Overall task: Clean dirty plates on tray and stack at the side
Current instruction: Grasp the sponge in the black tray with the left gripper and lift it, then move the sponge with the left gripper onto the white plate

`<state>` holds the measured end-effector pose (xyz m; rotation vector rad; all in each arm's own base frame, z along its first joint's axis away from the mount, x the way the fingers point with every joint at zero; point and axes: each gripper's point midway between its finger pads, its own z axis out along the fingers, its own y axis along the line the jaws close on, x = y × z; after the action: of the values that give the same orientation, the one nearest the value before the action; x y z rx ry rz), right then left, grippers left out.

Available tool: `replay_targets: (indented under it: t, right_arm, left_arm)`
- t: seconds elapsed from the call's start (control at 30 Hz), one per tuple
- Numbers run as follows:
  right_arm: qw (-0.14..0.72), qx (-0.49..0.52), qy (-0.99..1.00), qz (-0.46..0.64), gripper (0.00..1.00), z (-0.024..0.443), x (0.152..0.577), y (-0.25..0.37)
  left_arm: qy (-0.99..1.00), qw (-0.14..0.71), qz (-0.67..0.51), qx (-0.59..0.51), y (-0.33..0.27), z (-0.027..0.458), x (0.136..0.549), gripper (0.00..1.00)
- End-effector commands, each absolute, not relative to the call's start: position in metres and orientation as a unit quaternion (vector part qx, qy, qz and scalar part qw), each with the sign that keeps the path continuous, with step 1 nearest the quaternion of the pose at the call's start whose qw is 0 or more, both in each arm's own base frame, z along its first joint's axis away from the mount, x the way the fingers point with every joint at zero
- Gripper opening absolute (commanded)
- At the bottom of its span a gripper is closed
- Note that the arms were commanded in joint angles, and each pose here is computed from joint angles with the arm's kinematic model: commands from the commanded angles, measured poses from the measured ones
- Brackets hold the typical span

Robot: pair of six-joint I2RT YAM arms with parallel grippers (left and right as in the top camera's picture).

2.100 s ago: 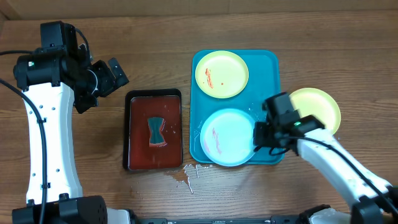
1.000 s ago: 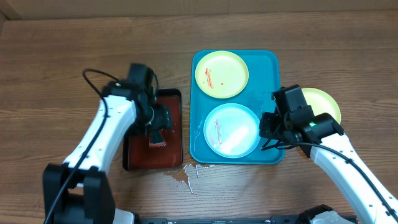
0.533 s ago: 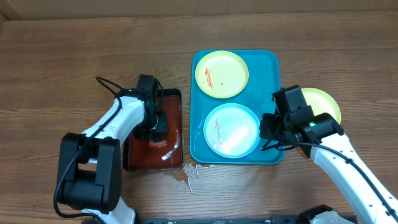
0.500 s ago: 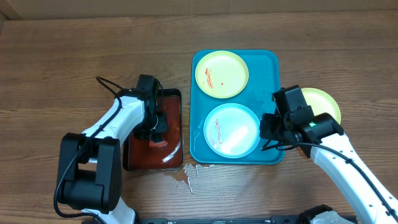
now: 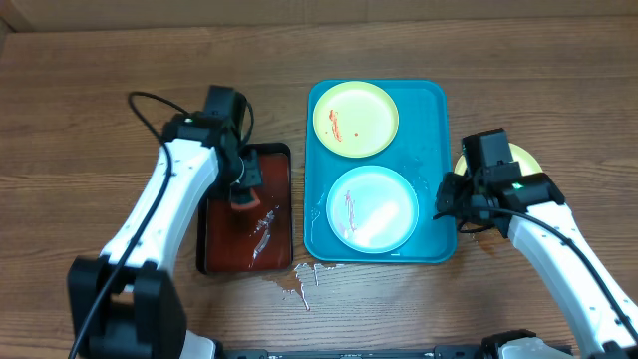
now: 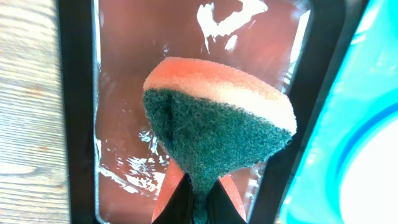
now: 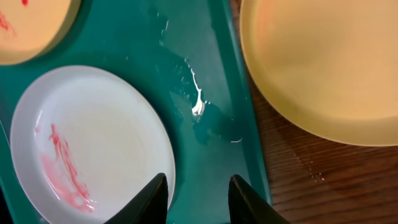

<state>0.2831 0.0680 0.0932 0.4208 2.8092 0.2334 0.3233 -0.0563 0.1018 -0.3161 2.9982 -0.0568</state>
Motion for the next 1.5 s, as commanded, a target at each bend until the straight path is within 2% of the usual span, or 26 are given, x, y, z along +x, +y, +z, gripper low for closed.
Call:
replay_targets:
  t: [0.0,0.27,0.5,0.77,0.83,0.9,1.03,1.27,1.33,1.47]
  right_arm:
    - [0.119,0.114,0.982,0.094,0.34,0.078,0.283,0.077]
    - [0.075,0.080,0.986,0.126,0.35,0.041,0.284,0.094]
    - [0.068,0.072,0.987,0.125,0.35,0.030,0.287,0.096]
    - [0.072,0.059,0.987,0.133,0.35,0.010,0.287,0.107]
    - [0.069,0.049,0.986,0.145,0.30,0.004,0.285,0.116]
    - [0.069,0.038,0.986,0.145,0.18,0.000,0.282,0.122]
    - [0.078,0.050,0.985,0.147,0.05,0.001,0.287,0.128]
    - [0.073,0.063,0.986,0.138,0.04,-0.001,0.284,0.125]
    - [0.070,0.087,0.987,0.115,0.04,-0.003,0.283,0.116]
    - [0.066,0.101,0.987,0.107,0.04,-0.004,0.281,0.113]
  left_arm:
    - [0.992,0.092,-0.015,-0.089,-0.055,0.121,0.327,0.04]
    - [0.995,0.051,0.006,-0.090,-0.050,0.089,0.317,0.04]
    - [0.996,0.017,0.009,-0.088,-0.051,0.060,0.311,0.04]
    - [0.995,0.053,-0.001,-0.088,-0.056,0.120,0.331,0.04]
    - [0.995,0.061,-0.005,-0.085,-0.059,0.137,0.335,0.04]
    - [0.995,0.074,-0.024,-0.068,-0.071,0.152,0.340,0.04]
    - [0.993,0.095,-0.069,-0.025,-0.113,0.164,0.346,0.04]
    - [0.985,0.123,-0.115,0.035,-0.206,0.154,0.347,0.04]
    - [0.983,0.099,-0.152,0.035,-0.246,0.136,0.341,0.04]
    - [0.981,0.046,-0.185,0.024,-0.283,0.102,0.332,0.04]
